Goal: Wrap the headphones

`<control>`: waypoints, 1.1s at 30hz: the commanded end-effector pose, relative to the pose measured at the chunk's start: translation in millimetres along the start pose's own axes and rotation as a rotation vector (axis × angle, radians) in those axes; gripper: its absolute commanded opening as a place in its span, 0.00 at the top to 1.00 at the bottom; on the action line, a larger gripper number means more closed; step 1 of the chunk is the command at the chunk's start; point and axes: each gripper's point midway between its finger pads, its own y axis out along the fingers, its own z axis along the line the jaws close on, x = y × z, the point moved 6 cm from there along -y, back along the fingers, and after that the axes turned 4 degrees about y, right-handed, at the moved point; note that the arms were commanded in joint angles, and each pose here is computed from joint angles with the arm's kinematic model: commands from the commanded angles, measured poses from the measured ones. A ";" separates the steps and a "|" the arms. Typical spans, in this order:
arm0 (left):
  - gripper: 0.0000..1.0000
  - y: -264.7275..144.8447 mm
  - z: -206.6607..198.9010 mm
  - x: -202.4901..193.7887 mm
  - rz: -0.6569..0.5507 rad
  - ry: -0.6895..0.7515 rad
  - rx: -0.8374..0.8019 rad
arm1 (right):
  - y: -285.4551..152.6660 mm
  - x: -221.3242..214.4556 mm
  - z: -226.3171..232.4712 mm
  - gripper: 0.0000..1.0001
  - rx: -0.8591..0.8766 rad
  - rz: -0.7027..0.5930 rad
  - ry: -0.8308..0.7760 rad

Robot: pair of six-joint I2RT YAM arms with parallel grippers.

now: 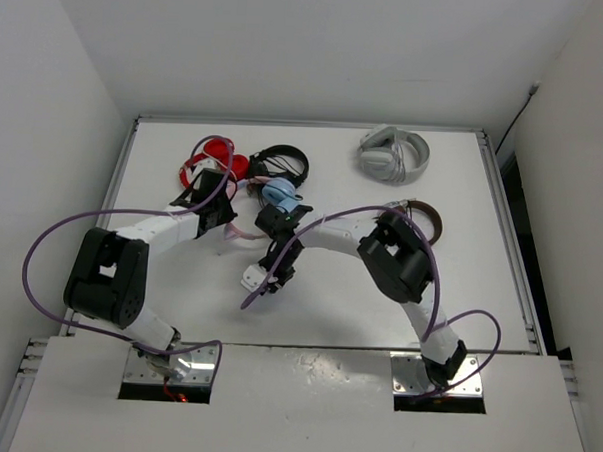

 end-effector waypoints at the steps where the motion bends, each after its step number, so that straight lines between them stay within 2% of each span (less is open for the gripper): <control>1: 1.00 -2.8 -17.2 14.3 -0.070 -0.024 -0.071 | 4.0 6.1 -6.9 0.70 0.034 -0.036 -0.005; 5: 1.00 -2.8 -17.3 14.2 -0.070 -0.024 -0.071 | 10.0 -0.3 -3.9 0.70 0.063 -0.027 0.019; 10: 1.00 -2.8 -17.3 14.2 -0.070 -0.024 -0.071 | 14.9 -4.2 2.8 0.77 0.104 0.005 0.039; 16: 1.00 -2.8 -17.3 14.2 -0.070 -0.024 -0.071 | 14.1 -7.4 10.3 0.79 0.140 0.062 0.052; 20: 1.00 -4.3 -15.6 12.9 -0.070 -0.015 -0.070 | 22.7 -10.0 19.9 0.82 0.228 0.094 0.092; 25: 1.00 -5.8 -13.9 11.5 -0.071 -0.006 -0.070 | 26.7 -14.7 21.4 0.96 0.244 0.103 0.103; 29: 1.00 -8.9 -17.2 12.0 -0.076 -0.002 -0.081 | 11.2 1.9 6.9 1.00 0.156 0.043 0.104; 33: 1.00 -10.1 -14.5 10.7 -0.080 -0.002 -0.071 | -17.7 35.0 -12.7 1.00 0.008 -0.092 0.147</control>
